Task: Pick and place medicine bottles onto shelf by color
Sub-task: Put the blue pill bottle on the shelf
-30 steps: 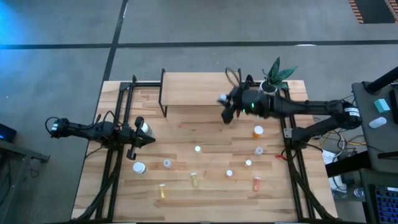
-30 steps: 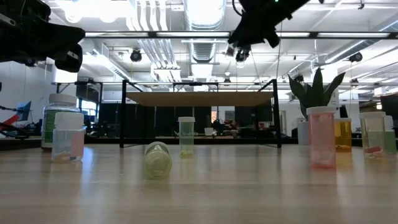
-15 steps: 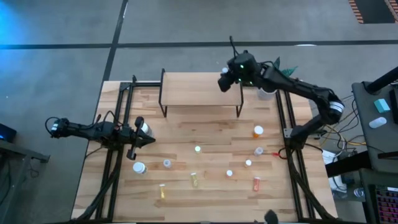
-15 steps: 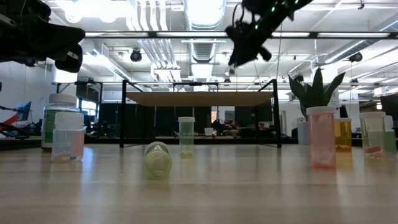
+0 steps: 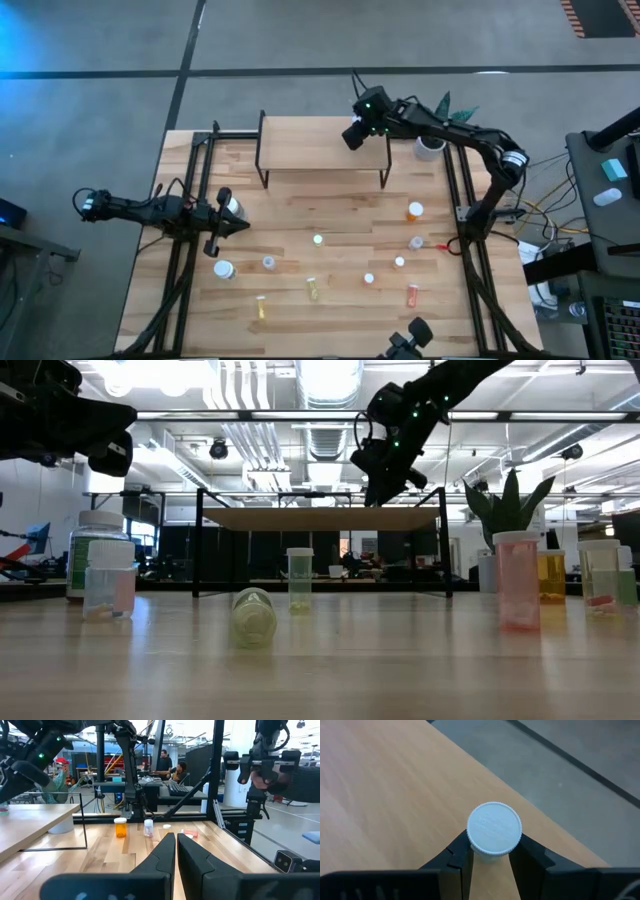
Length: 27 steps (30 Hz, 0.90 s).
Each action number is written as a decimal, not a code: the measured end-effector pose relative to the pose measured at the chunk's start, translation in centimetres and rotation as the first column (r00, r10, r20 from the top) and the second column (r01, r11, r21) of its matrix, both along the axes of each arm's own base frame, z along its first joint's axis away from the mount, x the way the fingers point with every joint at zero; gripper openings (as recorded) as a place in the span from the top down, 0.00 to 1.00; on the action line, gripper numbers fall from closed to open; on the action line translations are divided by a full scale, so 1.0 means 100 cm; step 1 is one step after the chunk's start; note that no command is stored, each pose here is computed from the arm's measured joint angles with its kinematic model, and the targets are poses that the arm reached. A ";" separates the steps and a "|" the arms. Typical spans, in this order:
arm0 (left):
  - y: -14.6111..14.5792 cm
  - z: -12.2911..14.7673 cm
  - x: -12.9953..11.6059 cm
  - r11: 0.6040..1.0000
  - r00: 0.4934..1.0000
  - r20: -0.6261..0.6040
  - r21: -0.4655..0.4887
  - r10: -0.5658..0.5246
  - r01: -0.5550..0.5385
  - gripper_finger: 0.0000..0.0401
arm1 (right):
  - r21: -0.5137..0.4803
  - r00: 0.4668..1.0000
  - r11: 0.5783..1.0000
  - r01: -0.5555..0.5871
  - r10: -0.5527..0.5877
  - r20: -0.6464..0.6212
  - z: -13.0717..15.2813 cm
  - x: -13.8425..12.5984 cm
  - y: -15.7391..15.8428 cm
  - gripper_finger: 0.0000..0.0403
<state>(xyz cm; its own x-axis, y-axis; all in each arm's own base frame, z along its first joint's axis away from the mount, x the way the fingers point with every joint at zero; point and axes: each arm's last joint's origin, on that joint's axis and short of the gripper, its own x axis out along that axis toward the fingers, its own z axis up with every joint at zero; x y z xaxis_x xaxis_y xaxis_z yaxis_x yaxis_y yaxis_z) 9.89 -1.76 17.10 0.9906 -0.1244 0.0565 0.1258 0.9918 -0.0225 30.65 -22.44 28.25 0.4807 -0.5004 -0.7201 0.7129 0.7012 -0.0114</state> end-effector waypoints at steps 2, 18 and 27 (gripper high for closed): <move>0.000 0.000 0.000 1.000 1.000 0.000 0.000 -0.001 0.001 1.00 | -0.005 1.000 1.000 0.004 -0.004 0.003 0.002 -0.002 -0.001 0.75; 0.000 0.000 0.000 1.000 1.000 0.000 0.000 0.000 0.000 1.00 | -0.017 0.999 0.999 0.046 -0.047 -0.022 0.011 -0.018 -0.001 0.75; 0.000 0.000 0.000 1.000 1.000 0.000 0.000 0.000 0.000 1.00 | -0.025 0.998 0.998 0.055 -0.056 -0.010 0.006 -0.028 0.002 0.75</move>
